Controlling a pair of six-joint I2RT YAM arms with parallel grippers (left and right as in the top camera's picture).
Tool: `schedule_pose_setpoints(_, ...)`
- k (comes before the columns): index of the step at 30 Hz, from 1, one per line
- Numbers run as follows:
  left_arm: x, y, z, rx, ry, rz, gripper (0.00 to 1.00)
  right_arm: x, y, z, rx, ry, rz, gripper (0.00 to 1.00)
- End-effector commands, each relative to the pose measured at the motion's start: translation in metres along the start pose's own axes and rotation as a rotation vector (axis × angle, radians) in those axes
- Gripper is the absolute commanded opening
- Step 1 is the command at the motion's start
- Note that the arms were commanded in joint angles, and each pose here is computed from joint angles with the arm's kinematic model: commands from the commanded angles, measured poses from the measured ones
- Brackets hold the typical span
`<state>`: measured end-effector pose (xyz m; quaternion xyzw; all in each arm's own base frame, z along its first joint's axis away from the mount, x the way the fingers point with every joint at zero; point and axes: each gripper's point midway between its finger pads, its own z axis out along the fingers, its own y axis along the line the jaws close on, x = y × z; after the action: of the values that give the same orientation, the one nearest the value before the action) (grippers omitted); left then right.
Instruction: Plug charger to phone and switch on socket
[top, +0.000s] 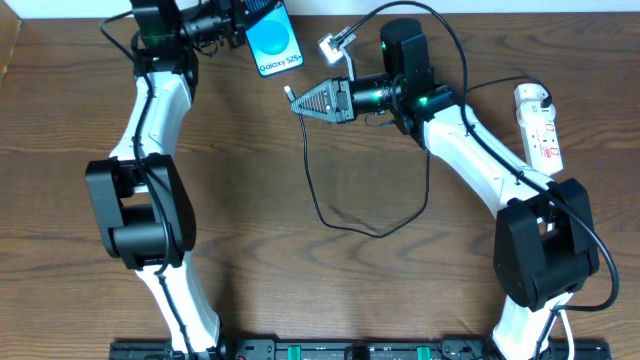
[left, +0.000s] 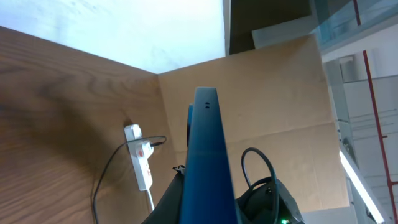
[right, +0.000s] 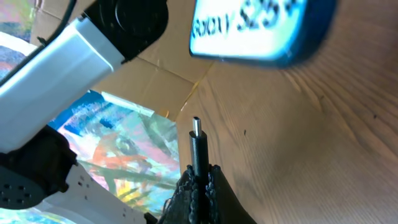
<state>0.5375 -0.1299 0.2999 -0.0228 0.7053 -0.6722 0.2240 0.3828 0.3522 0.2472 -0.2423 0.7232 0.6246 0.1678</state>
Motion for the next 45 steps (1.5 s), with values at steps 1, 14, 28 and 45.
schedule_pose_setpoints(1,0.007,-0.019,0.004,0.021,0.030,0.038,0.07,-0.002,0.003,0.001,-0.003,-0.005,0.029,0.01)
schedule_pose_setpoints(14,0.007,-0.019,0.004,0.021,0.031,0.038,0.07,-0.018,-0.009,-0.005,0.060,-0.082,0.129,0.01)
schedule_pose_setpoints(28,0.011,-0.020,0.003,0.026,0.050,0.038,0.07,-0.025,-0.007,-0.006,0.055,-0.105,0.134,0.01)
schedule_pose_setpoints(45,0.016,-0.022,0.012,0.031,0.064,0.038,0.07,-0.027,-0.007,-0.006,0.057,-0.114,0.161,0.01)
